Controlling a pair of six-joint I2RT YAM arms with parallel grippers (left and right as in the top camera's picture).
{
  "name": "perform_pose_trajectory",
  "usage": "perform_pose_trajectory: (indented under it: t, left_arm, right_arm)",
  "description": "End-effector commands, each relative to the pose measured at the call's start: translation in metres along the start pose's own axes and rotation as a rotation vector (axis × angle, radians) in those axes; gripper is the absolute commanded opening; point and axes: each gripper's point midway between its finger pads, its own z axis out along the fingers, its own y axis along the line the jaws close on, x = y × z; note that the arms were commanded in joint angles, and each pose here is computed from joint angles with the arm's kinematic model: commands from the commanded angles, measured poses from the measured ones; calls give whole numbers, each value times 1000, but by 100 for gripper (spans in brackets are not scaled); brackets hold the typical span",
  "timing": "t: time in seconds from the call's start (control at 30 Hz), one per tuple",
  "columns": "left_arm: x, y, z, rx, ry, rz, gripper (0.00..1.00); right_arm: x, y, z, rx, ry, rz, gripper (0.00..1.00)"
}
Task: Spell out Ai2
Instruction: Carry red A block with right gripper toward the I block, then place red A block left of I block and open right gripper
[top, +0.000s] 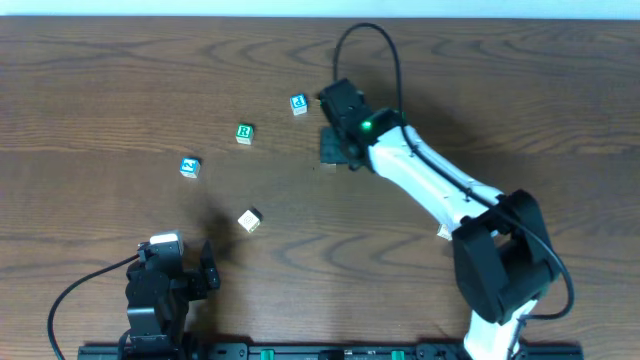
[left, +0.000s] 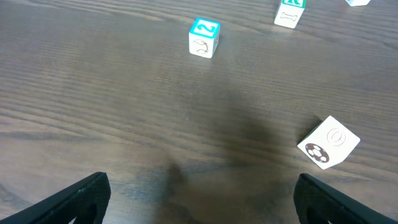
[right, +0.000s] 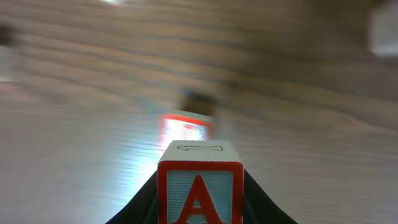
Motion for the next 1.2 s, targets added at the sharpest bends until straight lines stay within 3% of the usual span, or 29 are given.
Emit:
perform_pose_trajectory:
  t: [0.0,0.2,0.33,0.7,1.17]
  left_arm:
    - [4,3,1,-18,8,3,95]
    - [4,3,1,-18,8,3,95]
    - [4,3,1,-18,8,3,95]
    - [4,3,1,-18,8,3,95]
    - [4,3,1,-18,8,3,95]
  right_arm:
    - [-12,45,-1,-55,-27,-38,2]
    - [-22,74,13,24,-8,-65,1]
    - [-15,68,31,49,31,29,1]
    - [5,55,64,106,97,46,1]
    - [10,38,65,176,108,142,1]
